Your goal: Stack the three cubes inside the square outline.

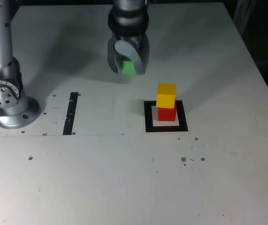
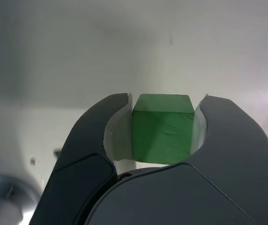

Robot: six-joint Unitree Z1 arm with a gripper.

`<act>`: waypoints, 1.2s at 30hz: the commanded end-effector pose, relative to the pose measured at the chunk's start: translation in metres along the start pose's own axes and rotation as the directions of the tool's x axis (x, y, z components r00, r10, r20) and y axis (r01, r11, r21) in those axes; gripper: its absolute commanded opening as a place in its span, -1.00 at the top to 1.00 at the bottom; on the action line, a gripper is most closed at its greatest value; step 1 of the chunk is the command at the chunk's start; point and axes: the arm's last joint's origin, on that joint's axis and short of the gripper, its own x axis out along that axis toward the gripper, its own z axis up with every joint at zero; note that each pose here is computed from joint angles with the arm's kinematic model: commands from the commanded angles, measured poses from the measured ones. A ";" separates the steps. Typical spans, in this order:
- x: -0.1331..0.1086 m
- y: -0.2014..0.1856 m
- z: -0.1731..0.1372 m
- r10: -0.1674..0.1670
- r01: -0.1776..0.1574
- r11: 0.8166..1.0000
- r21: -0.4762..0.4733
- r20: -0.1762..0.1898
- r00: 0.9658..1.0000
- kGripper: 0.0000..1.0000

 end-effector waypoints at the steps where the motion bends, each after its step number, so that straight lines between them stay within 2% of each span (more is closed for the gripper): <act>1: -0.014 -0.003 0.000 0.005 -0.005 1.000 -0.005 0.009 1.000 0.62; 10: -0.082 -0.032 0.006 0.016 -0.016 1.000 -0.006 -0.016 1.000 0.62; 13: -0.095 -0.046 0.009 0.006 -0.006 1.000 -0.013 -0.020 1.000 0.62; 16: -0.104 -0.057 0.013 -0.009 0.009 1.000 -0.030 -0.005 1.000 0.62; 19: -0.106 -0.066 0.021 -0.021 0.021 0.999 -0.045 0.007 1.000 0.62; 27: -0.103 -0.085 0.050 -0.046 0.046 0.998 -0.042 0.003 0.999 0.62; 36: -0.093 -0.091 0.074 -0.048 0.047 0.998 -0.040 -0.027 0.998 0.62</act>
